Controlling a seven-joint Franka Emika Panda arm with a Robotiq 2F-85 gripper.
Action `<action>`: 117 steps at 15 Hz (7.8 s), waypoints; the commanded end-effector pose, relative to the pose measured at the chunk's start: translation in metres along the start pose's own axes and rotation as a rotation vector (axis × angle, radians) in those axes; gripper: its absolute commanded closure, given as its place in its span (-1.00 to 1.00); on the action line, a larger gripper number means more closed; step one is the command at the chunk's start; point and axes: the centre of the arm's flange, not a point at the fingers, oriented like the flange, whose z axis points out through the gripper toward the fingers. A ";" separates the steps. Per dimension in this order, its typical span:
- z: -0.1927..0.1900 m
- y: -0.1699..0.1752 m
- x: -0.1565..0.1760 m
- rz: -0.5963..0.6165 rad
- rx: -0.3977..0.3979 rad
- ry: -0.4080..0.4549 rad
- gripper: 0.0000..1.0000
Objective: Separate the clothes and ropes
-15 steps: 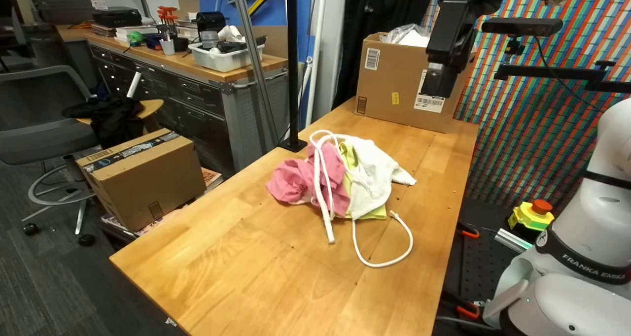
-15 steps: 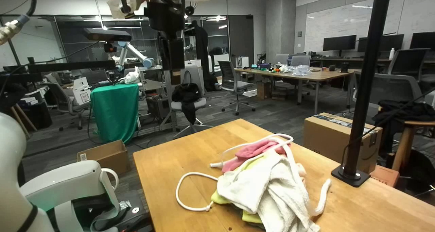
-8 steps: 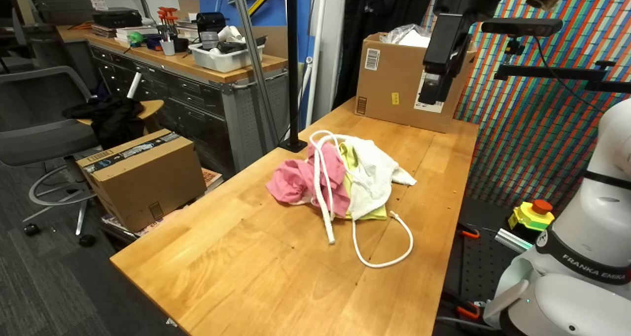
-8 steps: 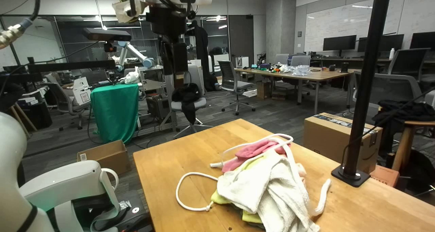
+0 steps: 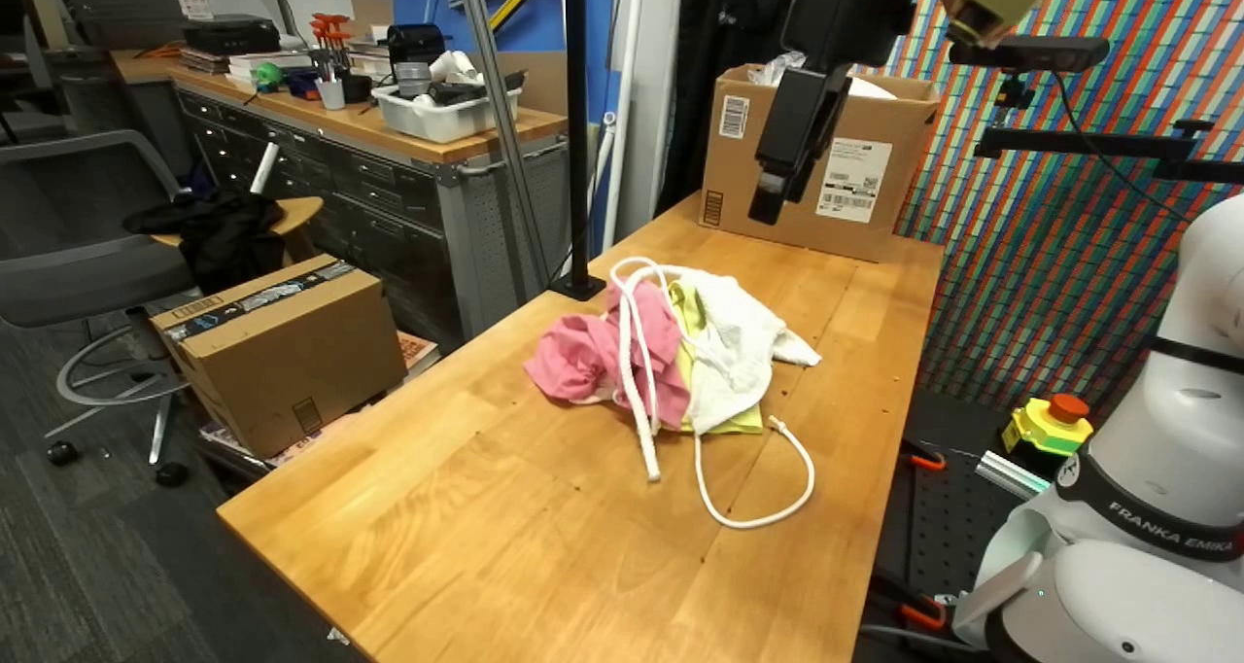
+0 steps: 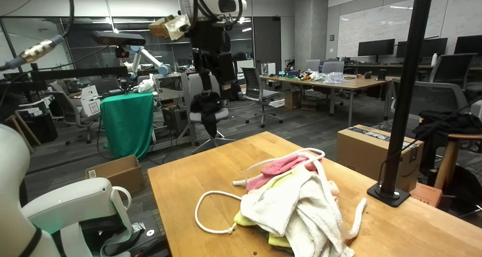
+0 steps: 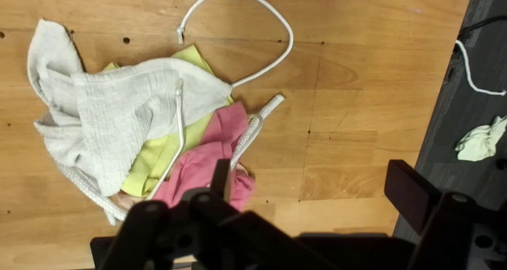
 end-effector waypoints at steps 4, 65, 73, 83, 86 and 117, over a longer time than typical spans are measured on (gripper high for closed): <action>0.032 -0.005 0.049 -0.057 -0.093 0.124 -1.00; 0.214 0.055 0.193 0.552 -0.123 0.091 -1.00; 0.218 0.059 0.190 0.574 -0.109 0.072 -1.00; 0.249 0.055 0.182 0.575 -0.118 0.026 -1.00; 0.250 0.055 0.182 0.576 -0.116 0.020 -1.00; 0.206 0.044 0.180 0.483 -0.050 0.063 0.85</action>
